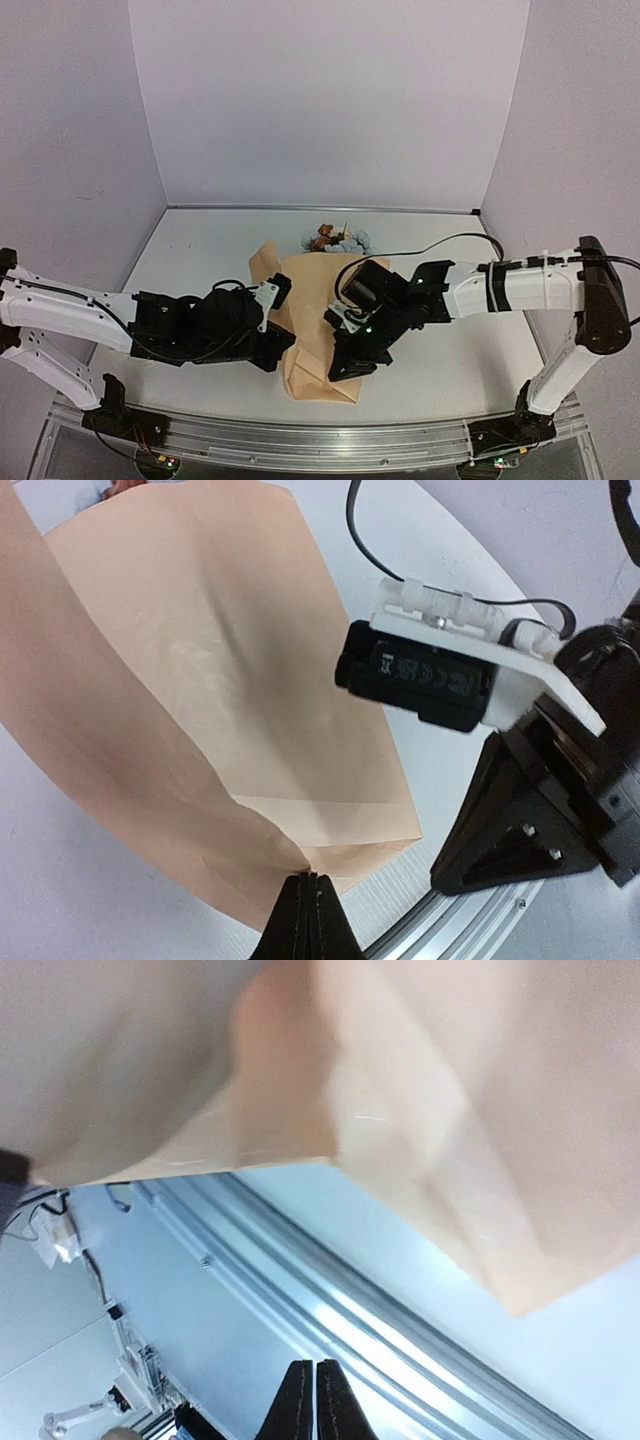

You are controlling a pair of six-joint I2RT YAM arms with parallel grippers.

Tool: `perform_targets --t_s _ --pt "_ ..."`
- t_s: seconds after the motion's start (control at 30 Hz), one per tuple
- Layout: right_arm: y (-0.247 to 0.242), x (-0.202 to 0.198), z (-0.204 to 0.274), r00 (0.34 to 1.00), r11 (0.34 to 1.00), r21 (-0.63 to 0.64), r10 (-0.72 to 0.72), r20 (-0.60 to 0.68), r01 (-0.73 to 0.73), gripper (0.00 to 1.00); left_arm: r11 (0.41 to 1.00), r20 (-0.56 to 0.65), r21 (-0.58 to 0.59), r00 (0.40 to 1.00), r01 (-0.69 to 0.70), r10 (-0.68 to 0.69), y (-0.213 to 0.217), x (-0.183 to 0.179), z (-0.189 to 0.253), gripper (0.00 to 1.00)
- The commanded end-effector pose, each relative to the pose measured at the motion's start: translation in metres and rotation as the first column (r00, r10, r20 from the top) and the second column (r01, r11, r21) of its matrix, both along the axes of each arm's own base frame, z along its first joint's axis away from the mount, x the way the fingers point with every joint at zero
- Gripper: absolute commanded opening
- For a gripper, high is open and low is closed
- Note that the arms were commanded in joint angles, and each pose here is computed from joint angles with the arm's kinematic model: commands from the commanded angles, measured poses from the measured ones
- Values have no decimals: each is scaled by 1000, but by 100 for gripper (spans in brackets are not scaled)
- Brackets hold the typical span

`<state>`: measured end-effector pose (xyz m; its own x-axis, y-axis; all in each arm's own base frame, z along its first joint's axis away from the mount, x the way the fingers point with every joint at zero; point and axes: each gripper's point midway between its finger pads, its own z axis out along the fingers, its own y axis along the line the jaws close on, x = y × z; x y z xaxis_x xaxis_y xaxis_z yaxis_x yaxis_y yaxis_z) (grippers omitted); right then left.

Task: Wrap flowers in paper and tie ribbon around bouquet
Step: Fold the 2/3-folded wrapping paper at the center of the board.

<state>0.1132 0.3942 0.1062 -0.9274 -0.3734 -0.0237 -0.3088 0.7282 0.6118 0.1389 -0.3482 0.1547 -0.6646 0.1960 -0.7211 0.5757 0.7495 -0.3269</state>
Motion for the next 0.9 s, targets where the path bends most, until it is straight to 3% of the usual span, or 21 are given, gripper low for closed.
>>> perform_targets --t_s 0.0,0.17,0.37,0.53,0.87 --pt "-69 26 -31 987 975 -167 -128 101 143 4 990 58 -14 988 141 -140 -45 -4 19 0" --pt "-115 45 -52 951 931 -225 -250 182 288 6 963 32 68 965 259 -262 -82 -11 -8 0" --pt "-144 62 -63 898 892 -202 -347 269 405 11 923 2 129 931 363 -366 -118 -16 -40 0" --pt "-143 74 -50 888 901 -146 -356 290 409 22 915 7 136 924 379 -383 -129 -15 -51 0" --pt "-111 112 -18 853 886 60 -460 248 460 55 921 15 133 928 367 -372 -132 -9 -54 0"
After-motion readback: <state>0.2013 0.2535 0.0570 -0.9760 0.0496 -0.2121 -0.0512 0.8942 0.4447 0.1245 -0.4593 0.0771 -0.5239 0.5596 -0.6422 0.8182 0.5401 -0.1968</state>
